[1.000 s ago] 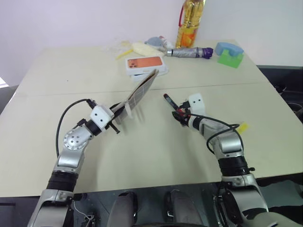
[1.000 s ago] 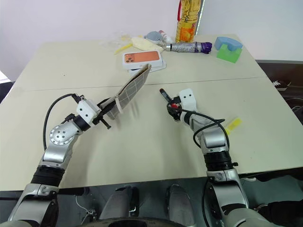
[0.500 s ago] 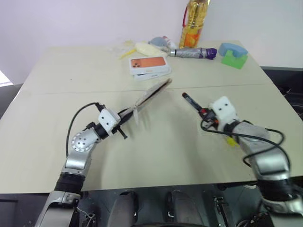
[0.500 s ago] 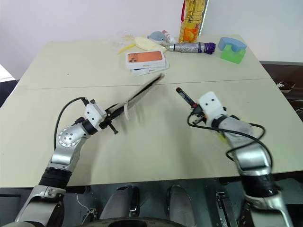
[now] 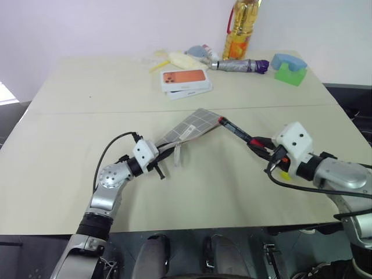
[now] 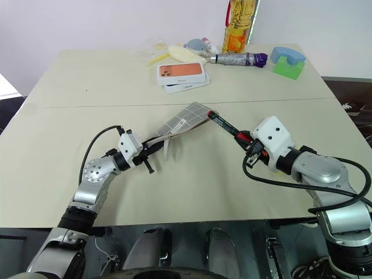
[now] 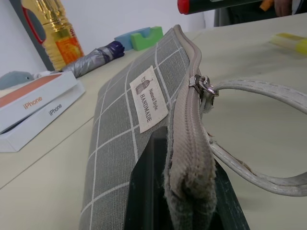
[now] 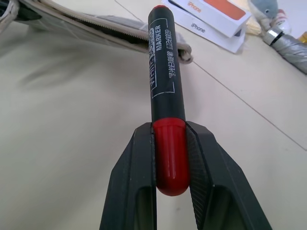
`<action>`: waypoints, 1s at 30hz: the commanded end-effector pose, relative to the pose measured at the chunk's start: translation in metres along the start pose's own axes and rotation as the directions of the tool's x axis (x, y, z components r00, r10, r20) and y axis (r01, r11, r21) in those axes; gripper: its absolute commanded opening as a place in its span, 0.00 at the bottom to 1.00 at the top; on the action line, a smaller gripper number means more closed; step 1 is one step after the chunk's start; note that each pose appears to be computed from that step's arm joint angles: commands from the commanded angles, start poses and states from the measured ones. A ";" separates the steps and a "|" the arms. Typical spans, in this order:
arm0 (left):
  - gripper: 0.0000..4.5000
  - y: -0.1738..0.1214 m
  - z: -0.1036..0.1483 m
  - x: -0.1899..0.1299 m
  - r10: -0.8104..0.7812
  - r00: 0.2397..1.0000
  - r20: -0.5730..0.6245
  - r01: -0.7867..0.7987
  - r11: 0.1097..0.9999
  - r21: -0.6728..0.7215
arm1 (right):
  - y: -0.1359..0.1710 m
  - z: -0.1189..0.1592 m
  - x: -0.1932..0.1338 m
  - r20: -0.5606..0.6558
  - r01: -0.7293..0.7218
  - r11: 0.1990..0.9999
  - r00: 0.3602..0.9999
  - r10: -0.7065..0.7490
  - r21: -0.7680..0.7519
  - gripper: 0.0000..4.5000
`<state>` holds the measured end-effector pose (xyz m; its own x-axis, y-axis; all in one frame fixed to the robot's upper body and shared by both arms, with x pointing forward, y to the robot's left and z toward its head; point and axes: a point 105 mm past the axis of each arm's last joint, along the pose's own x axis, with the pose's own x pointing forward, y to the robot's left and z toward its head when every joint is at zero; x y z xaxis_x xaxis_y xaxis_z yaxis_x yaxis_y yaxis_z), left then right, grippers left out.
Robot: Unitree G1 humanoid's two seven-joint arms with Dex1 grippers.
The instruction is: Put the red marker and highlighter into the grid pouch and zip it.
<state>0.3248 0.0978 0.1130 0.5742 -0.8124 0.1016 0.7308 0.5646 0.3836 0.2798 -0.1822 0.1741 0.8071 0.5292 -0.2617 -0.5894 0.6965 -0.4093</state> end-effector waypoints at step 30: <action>0.00 -0.006 0.019 0.001 -0.059 0.997 0.040 0.057 0.996 0.063 | -0.003 -0.007 0.004 -0.031 -0.019 0.998 0.999 0.017 -0.062 0.07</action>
<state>0.3212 0.0967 0.1187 0.5556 -0.8260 0.0949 0.7372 0.5422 0.4032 0.2843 -0.1868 0.1584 0.7935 0.5202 -0.3159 -0.6086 0.6798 -0.4091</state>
